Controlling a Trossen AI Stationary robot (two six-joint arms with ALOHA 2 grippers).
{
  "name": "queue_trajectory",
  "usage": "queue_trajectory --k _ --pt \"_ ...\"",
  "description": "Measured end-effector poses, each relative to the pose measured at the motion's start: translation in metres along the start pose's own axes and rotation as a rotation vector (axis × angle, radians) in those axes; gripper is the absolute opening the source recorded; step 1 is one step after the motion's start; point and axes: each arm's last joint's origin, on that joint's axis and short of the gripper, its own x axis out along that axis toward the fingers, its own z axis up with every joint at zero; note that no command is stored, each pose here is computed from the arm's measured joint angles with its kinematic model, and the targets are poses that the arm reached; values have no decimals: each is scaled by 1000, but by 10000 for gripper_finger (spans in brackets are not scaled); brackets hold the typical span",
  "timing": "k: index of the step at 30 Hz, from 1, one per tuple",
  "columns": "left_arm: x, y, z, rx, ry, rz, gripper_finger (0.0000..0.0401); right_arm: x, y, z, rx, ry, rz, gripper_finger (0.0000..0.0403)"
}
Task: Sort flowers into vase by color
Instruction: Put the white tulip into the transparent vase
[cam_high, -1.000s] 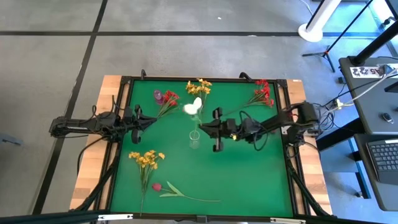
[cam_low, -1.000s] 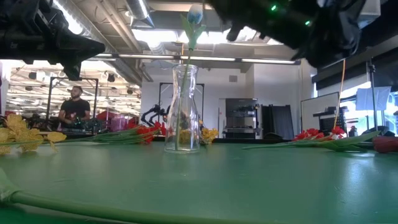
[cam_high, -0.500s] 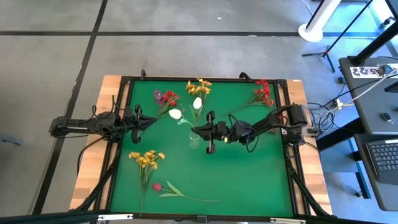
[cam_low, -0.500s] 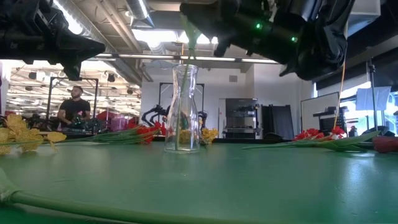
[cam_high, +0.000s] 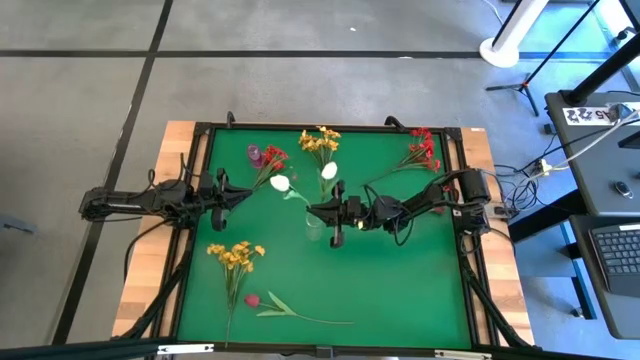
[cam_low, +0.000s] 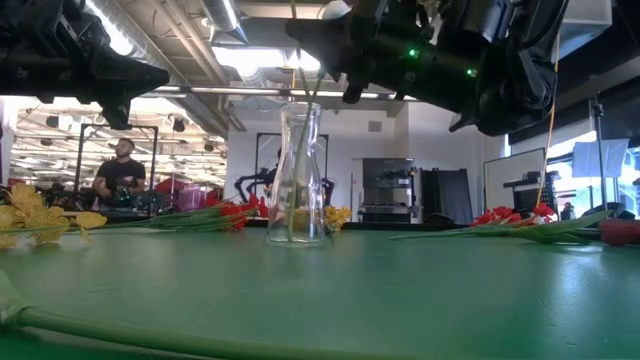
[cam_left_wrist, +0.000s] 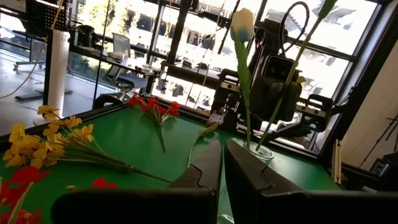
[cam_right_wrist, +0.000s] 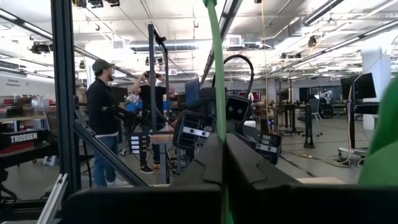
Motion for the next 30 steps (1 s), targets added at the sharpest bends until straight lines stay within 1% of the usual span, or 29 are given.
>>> queue_trajectory --k 3,8,17,25,30 --pt "0 0 0 0 0 0 16 0 0 -1 -1 9 0 4" --pt "0 0 0 0 0 0 16 0 0 -2 -4 17 -12 21" --pt "0 0 0 0 0 0 16 0 -1 -4 -7 39 -17 6" --pt "0 0 0 0 0 0 16 -1 -1 -13 -16 135 -36 32" --pt "0 0 0 -1 0 0 16 -1 0 -14 -14 142 -33 47"
